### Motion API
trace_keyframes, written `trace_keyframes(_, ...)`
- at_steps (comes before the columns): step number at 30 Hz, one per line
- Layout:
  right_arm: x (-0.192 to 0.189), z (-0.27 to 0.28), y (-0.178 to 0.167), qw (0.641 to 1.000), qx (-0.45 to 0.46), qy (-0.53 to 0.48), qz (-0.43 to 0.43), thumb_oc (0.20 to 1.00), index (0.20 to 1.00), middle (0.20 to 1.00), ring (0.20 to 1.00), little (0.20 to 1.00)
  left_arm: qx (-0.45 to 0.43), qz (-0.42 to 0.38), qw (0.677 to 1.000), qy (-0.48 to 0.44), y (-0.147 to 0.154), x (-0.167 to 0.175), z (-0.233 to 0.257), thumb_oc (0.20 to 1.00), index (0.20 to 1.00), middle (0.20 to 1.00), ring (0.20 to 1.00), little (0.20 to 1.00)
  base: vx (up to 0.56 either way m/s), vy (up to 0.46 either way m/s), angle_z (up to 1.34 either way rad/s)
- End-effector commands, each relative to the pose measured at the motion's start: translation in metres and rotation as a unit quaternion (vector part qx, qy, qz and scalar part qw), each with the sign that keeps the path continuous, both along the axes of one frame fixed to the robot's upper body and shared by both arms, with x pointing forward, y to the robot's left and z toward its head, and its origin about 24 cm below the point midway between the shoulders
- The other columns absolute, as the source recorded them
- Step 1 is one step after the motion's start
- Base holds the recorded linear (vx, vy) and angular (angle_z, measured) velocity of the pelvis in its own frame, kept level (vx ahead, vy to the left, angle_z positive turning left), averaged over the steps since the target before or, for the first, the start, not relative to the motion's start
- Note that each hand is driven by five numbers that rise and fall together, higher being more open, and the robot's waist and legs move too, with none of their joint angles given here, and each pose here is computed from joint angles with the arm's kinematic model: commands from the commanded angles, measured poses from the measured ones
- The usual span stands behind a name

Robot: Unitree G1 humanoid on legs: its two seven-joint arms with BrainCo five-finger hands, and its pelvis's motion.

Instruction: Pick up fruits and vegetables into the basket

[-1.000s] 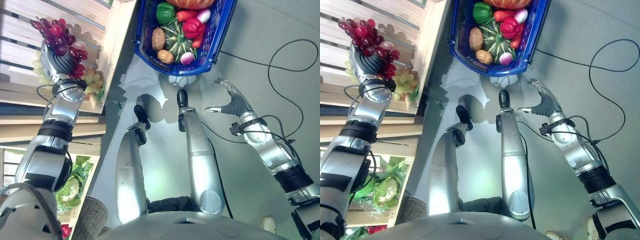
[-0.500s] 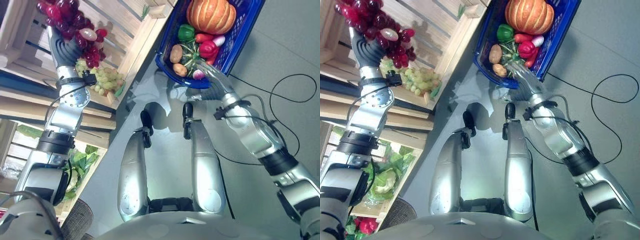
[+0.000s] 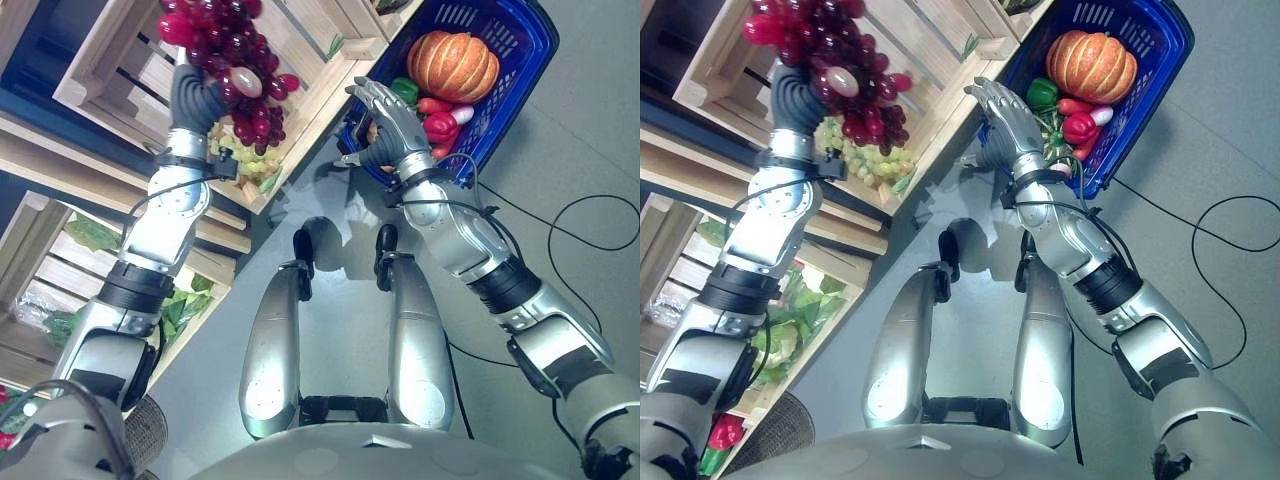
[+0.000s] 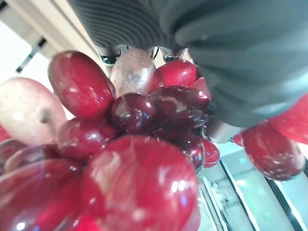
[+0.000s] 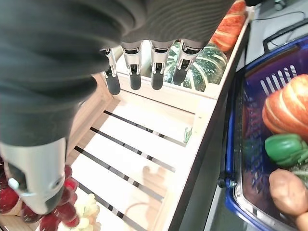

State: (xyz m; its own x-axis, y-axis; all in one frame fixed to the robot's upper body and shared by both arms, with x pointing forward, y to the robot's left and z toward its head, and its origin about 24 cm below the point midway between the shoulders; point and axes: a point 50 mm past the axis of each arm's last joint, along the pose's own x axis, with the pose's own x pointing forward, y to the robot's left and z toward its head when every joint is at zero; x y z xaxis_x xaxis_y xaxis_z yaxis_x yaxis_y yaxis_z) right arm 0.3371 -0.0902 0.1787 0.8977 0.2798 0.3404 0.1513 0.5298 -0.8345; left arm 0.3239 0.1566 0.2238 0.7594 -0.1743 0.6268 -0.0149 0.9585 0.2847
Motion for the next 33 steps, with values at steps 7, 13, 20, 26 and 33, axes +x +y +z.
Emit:
trace_keyframes(7, -0.011, 0.018, 0.055, 0.986, 0.113, -0.014, 0.126, 1.000, 1.000, 1.000, 1.000, 1.000, -0.041, -0.145, 0.983, -0.103, -0.052, -0.030, 0.034, 0.200, 0.200, 0.200, 0.200, 0.200, 0.00, -0.049, 0.03)
trace_keyframes(13, -0.017, 0.008, 0.071, 0.965, 0.164, 0.054, 0.196, 1.000, 1.000, 1.000, 1.000, 1.000, -0.064, -0.184, 0.976, -0.094, -0.062, -0.033, 0.031, 0.200, 0.200, 0.200, 0.200, 0.200, -0.01, -0.048, 0.07)
trace_keyframes(20, -0.024, 0.012, 0.078, 0.951, 0.216, 0.037, 0.220, 1.000, 1.000, 1.000, 1.000, 1.000, -0.113, -0.231, 0.963, -0.080, -0.075, -0.039, 0.027, 0.200, 0.200, 0.200, 0.200, 0.200, -0.01, -0.016, 0.04)
trace_keyframes(26, -0.030, 0.021, 0.083, 0.928, 0.272, 0.032, 0.251, 1.000, 1.000, 1.000, 1.000, 1.000, -0.177, -0.276, 0.944, -0.036, -0.085, -0.040, 0.022, 0.200, 0.200, 0.200, 0.200, 0.200, 0.00, 0.000, 0.00)
trace_keyframes(33, -0.029, 0.020, 0.075, 0.919, 0.320, 0.021, 0.229, 0.200, 0.200, 0.200, 0.200, 0.200, -0.235, -0.288, 0.929, -0.005, -0.086, -0.040, 0.013, 0.200, 0.200, 0.200, 0.200, 0.200, 0.00, 0.000, 0.00)
